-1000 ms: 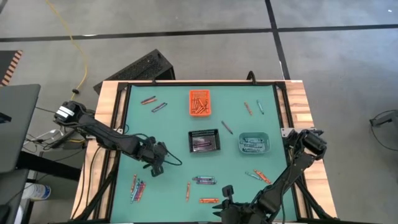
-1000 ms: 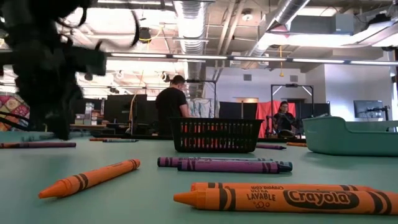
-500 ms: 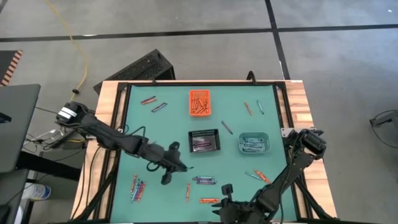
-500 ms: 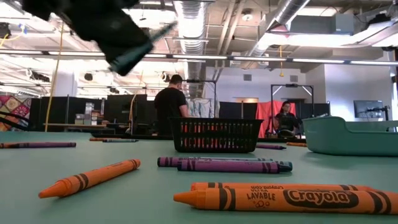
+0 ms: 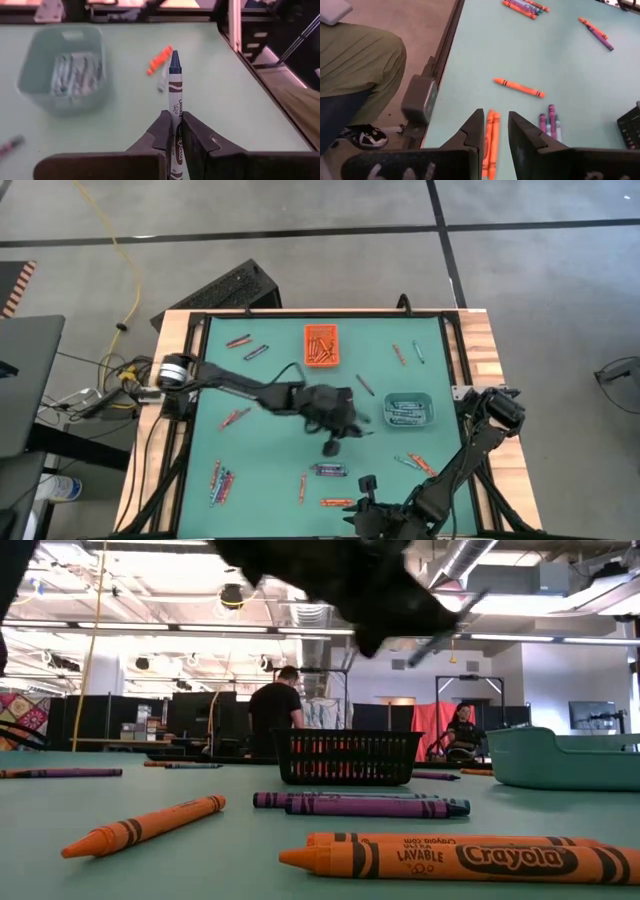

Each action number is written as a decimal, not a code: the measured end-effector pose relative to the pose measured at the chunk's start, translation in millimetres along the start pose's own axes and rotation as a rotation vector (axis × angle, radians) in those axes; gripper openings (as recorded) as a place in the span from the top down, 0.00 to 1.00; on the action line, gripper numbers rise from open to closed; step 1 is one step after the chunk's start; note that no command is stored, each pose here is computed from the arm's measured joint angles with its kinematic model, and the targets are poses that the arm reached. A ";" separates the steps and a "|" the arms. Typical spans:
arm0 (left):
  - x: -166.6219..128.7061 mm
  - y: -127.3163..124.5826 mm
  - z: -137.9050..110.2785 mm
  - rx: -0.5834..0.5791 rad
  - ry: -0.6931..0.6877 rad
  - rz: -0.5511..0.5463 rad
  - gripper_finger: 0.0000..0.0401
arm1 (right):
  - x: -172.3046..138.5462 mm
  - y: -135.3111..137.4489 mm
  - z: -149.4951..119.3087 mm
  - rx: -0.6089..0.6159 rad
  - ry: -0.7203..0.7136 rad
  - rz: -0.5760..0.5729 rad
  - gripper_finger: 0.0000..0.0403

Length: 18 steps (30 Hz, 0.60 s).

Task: Sort crayons
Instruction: Put the blue crayon into the green bin

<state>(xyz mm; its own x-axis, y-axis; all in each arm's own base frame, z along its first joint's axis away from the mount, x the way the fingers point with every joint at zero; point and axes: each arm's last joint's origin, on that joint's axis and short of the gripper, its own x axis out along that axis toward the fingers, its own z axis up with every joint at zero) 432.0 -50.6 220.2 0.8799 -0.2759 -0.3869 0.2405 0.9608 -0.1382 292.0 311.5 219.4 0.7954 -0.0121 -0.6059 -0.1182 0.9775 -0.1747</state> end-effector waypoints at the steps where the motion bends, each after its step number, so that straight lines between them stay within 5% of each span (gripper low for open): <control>1: 6.0 7.1 6.4 0.006 -0.009 -0.005 0.96 | -2.2 2.5 -1.7 0.006 0.004 0.004 0.80; 8: 59.4 40.8 11.9 -0.003 -0.023 -0.114 0.96 | -28.6 26.6 -20.4 0.008 0.029 0.014 0.80; 18: 121.5 57.8 5.8 0.059 -0.078 -0.103 0.96 | -96.2 47.5 -50.2 -0.015 -0.113 -0.170 0.80</control>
<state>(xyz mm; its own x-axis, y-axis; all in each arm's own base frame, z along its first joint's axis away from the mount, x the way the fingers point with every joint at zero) 555.1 -28.5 170.6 0.8781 -0.3722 -0.3007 0.3528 0.9281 -0.1187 180.0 348.5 230.5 0.8664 -0.1524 -0.4755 0.0156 0.9601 -0.2793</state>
